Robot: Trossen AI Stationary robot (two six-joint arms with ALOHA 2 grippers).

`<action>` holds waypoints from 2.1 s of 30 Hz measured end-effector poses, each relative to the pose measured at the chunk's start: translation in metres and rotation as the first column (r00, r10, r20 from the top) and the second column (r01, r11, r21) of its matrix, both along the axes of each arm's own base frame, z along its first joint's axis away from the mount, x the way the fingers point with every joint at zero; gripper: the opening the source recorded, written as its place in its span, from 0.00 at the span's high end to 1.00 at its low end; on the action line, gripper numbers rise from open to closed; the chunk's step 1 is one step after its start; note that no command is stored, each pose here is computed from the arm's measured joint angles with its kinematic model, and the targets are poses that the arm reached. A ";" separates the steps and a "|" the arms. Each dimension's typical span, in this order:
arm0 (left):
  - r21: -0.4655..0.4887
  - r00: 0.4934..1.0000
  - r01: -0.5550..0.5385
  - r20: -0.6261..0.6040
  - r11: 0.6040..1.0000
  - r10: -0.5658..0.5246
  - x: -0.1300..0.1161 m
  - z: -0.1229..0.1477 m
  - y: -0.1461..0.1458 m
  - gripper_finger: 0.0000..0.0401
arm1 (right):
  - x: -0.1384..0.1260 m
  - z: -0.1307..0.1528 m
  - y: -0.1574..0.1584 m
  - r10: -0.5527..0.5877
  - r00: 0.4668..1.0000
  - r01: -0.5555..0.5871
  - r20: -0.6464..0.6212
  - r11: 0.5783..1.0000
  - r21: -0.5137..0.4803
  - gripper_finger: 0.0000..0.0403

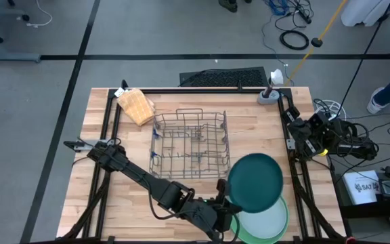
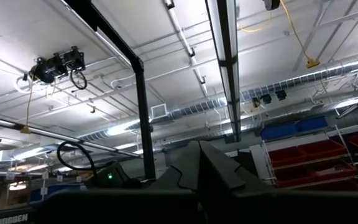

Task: Sort dishes
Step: Put the green plate in the dish rack

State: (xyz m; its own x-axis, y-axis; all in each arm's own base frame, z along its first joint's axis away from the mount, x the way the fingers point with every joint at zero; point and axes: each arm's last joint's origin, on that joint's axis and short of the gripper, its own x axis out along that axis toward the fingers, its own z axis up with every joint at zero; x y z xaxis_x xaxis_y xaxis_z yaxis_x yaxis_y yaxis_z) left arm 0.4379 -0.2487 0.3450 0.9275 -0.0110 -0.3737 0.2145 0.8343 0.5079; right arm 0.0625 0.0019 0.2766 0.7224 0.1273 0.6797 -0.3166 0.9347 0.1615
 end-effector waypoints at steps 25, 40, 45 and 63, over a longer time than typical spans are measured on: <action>0.096 0.940 -0.320 -0.092 0.943 0.328 -0.050 0.033 0.037 1.00 | 0.001 -0.001 0.000 0.003 1.000 -0.003 -0.020 1.000 0.000 1.00; -0.058 0.969 -0.244 0.018 0.968 0.246 -0.075 0.050 0.098 1.00 | 0.002 -0.002 0.000 0.002 1.000 -0.002 -0.031 1.000 0.000 1.00; -0.192 0.954 -0.232 0.146 0.954 0.262 -0.117 0.016 0.146 1.00 | 0.003 -0.003 0.000 0.002 0.999 -0.002 -0.043 1.000 0.001 1.00; -0.841 0.859 0.036 0.302 0.540 0.413 -0.174 -0.068 0.202 1.00 | 0.009 -0.010 -0.002 -0.064 0.988 0.068 -0.137 0.997 0.023 1.00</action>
